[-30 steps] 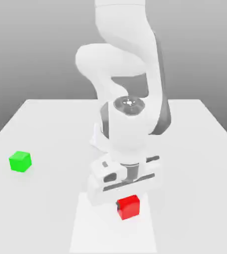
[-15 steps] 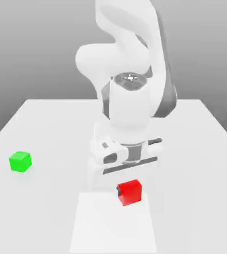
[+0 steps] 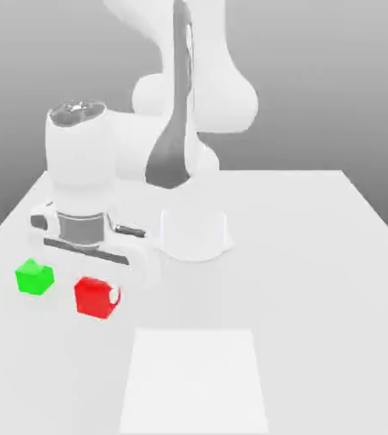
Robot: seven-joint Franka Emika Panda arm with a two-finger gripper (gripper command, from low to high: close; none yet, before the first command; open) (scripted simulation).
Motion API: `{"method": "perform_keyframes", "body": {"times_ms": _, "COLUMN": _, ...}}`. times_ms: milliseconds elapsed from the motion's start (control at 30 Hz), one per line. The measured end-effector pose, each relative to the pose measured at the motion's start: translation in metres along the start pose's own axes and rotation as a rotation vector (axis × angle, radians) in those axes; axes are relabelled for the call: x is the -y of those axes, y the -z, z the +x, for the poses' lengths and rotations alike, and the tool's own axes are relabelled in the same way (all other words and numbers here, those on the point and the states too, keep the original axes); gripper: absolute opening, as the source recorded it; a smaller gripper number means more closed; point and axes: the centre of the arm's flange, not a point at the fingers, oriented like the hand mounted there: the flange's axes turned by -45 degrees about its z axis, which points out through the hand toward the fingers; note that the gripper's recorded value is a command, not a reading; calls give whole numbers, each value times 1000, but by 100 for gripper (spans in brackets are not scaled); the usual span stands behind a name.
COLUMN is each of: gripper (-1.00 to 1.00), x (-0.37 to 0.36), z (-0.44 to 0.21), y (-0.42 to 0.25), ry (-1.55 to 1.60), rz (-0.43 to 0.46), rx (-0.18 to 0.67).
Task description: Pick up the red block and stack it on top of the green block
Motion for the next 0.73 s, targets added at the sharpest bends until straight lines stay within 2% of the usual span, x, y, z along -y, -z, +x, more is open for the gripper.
{"method": "perform_keyframes", "body": {"times_ms": 367, "gripper": -100, "x": -176, "z": -52, "y": 12, "ry": -807, "rz": 33, "rx": 7}}
{"method": "perform_keyframes", "body": {"times_ms": 600, "gripper": -100, "x": -190, "z": -61, "y": -40, "ry": -895, "rz": 42, "rx": 8}}
{"method": "perform_keyframes", "body": {"times_ms": 633, "gripper": 100, "x": -190, "z": -61, "y": -48, "ry": -896, "rz": 42, "rx": 8}}
{"method": "perform_keyframes", "body": {"times_ms": 733, "gripper": 100, "x": -190, "z": -61, "y": -48, "ry": -896, "rz": 42, "rx": 8}}
